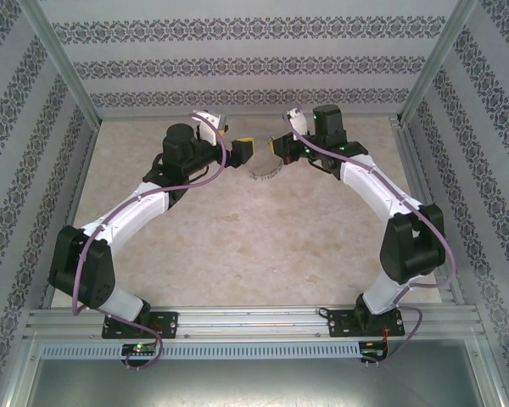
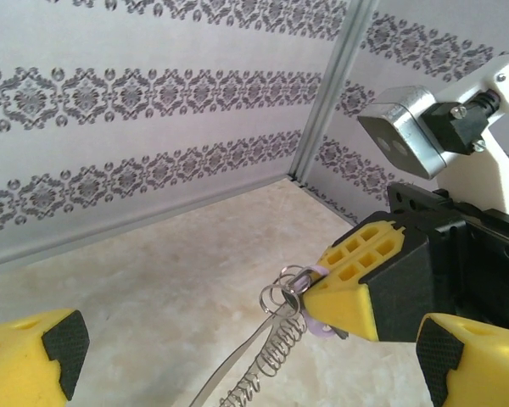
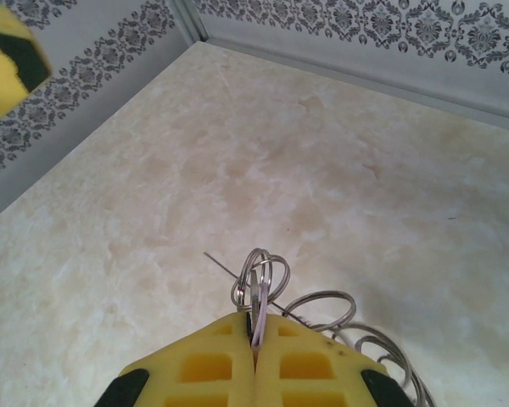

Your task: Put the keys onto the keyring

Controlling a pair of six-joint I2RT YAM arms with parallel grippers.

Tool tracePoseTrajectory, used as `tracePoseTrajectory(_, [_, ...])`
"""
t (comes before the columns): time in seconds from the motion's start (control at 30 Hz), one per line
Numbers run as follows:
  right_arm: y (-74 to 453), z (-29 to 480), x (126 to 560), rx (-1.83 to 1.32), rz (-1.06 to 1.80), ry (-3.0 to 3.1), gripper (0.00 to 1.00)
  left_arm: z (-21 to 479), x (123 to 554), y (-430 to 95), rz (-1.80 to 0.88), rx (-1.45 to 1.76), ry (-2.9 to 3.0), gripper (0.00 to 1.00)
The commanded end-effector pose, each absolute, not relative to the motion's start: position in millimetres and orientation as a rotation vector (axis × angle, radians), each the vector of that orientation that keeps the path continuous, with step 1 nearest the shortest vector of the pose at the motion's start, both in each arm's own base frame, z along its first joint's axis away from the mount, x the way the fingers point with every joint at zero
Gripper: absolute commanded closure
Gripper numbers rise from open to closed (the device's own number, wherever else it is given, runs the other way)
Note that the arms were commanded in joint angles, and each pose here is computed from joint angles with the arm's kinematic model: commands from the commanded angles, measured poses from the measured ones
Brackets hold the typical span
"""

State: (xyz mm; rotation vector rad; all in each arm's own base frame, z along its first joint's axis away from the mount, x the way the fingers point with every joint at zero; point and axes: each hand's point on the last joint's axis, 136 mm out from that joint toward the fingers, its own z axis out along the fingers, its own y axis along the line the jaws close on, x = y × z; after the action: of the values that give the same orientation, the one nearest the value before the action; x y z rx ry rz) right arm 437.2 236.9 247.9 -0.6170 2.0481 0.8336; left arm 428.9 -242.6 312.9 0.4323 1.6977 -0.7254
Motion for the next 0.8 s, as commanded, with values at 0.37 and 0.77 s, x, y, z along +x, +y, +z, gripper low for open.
tracePoseTrajectory(0.37, [246.8,242.4,521.5,-0.529,0.884,2.022,1.00,316.7,435.4,-232.1,-0.700,0.386,1.715,0.00])
tracePoseTrajectory(0.77, [230.2,182.3,517.7,-0.440,0.868,2.110,1.00,320.8,432.8,-232.1,-0.714,0.389,1.717,0.00])
